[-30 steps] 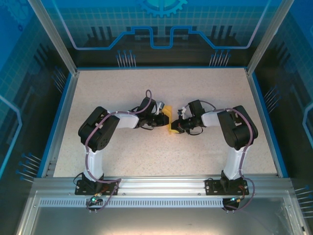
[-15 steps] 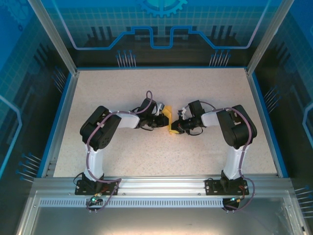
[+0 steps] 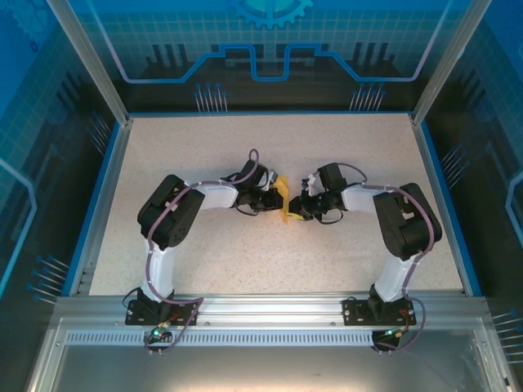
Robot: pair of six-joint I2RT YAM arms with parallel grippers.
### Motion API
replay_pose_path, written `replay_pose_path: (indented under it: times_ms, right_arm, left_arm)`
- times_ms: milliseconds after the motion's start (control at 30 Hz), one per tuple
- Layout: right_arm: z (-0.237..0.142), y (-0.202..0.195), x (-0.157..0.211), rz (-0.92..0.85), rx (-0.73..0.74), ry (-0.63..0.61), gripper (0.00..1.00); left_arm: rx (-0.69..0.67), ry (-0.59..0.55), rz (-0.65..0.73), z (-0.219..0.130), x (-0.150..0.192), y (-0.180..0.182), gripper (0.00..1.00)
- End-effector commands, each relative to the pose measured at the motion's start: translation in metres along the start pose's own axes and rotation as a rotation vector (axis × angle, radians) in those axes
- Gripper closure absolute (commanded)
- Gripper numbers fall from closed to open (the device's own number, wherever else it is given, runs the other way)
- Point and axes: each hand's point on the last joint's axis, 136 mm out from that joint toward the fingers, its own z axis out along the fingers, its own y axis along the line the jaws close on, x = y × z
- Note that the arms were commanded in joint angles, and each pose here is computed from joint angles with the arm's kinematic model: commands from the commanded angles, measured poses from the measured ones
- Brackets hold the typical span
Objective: Fold a paper plane with a square sheet of paper (pick it up from the middle)
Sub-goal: Fold the wing for the fifth time at the center of the table.
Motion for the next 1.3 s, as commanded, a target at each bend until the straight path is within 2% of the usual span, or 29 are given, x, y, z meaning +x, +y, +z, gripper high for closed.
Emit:
replay_pose_path:
  times_ms: [0, 167, 333, 700, 1000, 1133, 1267]
  right_arm:
    - [-0.010, -0.008, 0.004, -0.044, 0.123, -0.028, 0.85]
    - [0.002, 0.003, 0.007, -0.113, 0.181, -0.015, 0.88]
    - [0.017, 0.004, 0.011, -0.121, 0.179, 0.013, 0.90]
    - [0.019, -0.032, 0.017, -0.043, 0.245, 0.019, 0.92]
    - [0.018, -0.047, 0.025, -0.006, 0.268, 0.040, 0.92]
    - [0.016, -0.041, 0.023, -0.011, 0.247, 0.033, 0.93]
    - [0.002, -0.012, 0.011, -0.076, 0.169, -0.033, 0.93]
  left_arm:
    - [-0.128, 0.072, -0.018, 0.015, 0.020, 0.030, 0.85]
    - [-0.156, 0.087, -0.051, 0.017, 0.022, 0.032, 0.86]
    - [-0.189, 0.081, -0.086, 0.016, 0.021, 0.036, 0.88]
    - [-0.197, 0.060, -0.111, 0.012, 0.015, 0.034, 0.90]
    - [-0.166, 0.039, -0.095, 0.008, 0.004, 0.020, 0.87]
    - [-0.121, 0.018, -0.081, 0.004, -0.006, 0.005, 0.86]
    - [-0.130, 0.025, -0.090, 0.006, -0.006, 0.007, 0.86]
